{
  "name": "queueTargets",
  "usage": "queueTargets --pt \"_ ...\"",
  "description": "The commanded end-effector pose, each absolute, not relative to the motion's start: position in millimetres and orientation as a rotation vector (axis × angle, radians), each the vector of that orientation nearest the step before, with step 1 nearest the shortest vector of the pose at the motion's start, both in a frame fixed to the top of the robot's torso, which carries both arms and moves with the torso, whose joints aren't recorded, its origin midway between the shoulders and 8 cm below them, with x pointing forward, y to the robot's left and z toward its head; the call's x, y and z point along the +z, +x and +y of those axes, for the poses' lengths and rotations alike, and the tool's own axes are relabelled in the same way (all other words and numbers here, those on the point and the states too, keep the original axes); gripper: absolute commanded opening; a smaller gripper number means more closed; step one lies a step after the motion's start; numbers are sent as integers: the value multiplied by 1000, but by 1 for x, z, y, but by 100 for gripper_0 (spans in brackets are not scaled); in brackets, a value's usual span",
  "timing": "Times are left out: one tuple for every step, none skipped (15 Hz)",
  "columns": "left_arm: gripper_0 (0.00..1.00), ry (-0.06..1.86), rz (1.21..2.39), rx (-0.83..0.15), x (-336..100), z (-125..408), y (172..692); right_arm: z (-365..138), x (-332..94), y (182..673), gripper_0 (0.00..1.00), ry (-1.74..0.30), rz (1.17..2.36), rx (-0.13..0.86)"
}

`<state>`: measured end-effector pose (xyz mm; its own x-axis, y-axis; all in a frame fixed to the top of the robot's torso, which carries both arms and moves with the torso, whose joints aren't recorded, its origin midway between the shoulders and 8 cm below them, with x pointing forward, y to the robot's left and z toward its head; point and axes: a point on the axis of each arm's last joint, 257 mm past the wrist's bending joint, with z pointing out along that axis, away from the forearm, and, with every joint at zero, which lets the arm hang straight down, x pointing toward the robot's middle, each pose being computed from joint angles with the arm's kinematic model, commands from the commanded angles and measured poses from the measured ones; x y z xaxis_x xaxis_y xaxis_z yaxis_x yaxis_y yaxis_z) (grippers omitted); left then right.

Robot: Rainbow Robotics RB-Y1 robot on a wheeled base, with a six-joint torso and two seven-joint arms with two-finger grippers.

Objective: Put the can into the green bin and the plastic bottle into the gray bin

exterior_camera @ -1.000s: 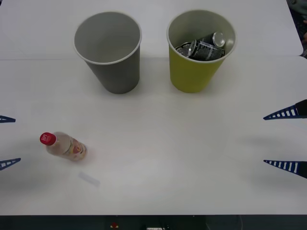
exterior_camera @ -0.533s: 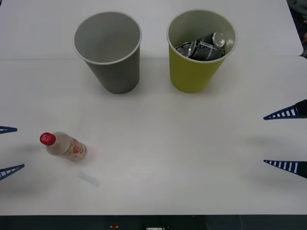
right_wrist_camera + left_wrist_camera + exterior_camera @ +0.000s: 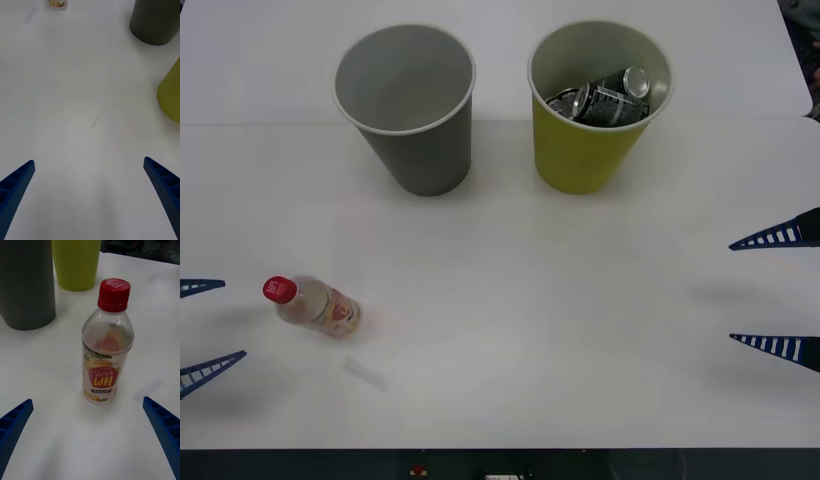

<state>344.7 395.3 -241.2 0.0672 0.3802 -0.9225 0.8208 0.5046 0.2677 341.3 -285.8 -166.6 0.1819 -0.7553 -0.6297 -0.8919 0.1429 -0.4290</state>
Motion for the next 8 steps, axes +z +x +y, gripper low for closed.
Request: queueTargets --pt "100 1034 1531 -474 -250 388 349 -286 -167 341 100 -1634 1596 209" --pt "100 1013 1531 -478 -255 386 350 -286 -167 341 100 -1634 1596 209" --pt "100 1001 1516 -468 -257 385 351 -286 -167 341 100 -1634 1596 209" --pt "100 990 1502 -455 -260 384 352 -286 -167 341 100 -1634 1596 209" --pt "100 973 1495 -455 -265 381 353 -286 -167 341 100 -1634 1596 209" --pt "100 959 1486 -462 -268 376 352 -286 -167 341 100 -1634 1596 209" --pt "100 947 1477 -461 -271 373 352 -286 -167 341 100 -1634 1596 209" --pt "100 938 1464 -464 -275 367 351 -286 -167 341 100 -1634 1596 209"
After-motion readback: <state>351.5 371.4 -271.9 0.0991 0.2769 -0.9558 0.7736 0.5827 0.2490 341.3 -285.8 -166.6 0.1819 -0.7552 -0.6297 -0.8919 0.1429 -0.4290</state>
